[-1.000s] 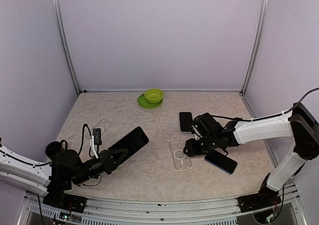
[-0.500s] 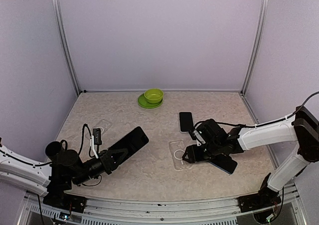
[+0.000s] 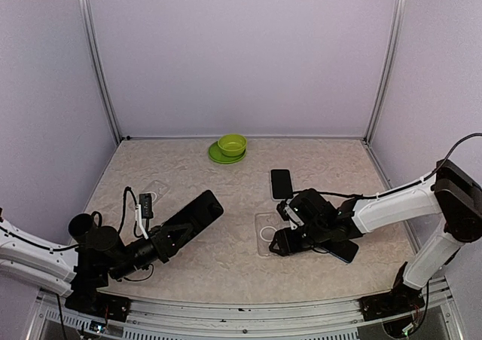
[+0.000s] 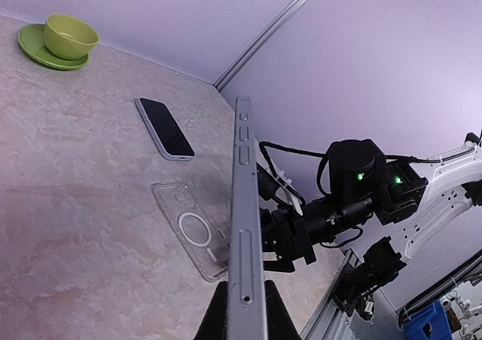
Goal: Put the phone into the phone case
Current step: Rotate the phone case at the center of the board.
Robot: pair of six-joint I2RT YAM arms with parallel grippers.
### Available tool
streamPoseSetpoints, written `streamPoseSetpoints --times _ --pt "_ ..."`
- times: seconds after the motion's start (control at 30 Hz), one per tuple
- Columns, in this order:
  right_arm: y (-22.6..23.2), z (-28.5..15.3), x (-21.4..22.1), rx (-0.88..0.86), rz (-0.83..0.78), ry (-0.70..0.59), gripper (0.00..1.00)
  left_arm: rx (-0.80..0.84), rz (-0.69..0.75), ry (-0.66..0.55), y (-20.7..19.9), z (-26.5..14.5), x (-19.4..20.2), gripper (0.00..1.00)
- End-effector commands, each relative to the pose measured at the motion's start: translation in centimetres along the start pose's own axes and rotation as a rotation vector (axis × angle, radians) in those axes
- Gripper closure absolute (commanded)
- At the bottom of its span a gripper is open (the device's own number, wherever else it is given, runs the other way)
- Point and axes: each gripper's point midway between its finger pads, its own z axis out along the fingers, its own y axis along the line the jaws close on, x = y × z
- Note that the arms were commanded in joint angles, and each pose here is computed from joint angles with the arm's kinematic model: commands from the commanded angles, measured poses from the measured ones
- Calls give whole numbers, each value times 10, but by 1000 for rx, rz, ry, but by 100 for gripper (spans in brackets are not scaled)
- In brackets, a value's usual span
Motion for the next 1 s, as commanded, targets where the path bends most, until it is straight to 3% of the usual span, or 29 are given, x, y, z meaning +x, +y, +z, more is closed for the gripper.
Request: streamPoseSetpoints --times 0.0,0.4,0.6,0.97 --pt "18 11 5 -49 -19 19 43 42 -6 -58 -18 3 -18 100" --pt "66 61 12 -118 -91 106 43 36 -21 -72 -12 -4 -19 100" --pt "93 81 -9 -148 -148 89 44 30 -27 -81 -9 -8 -20 100" --pt "77 17 -37 -77 -228 -24 40 17 -31 -69 -4 -14 -18 100"
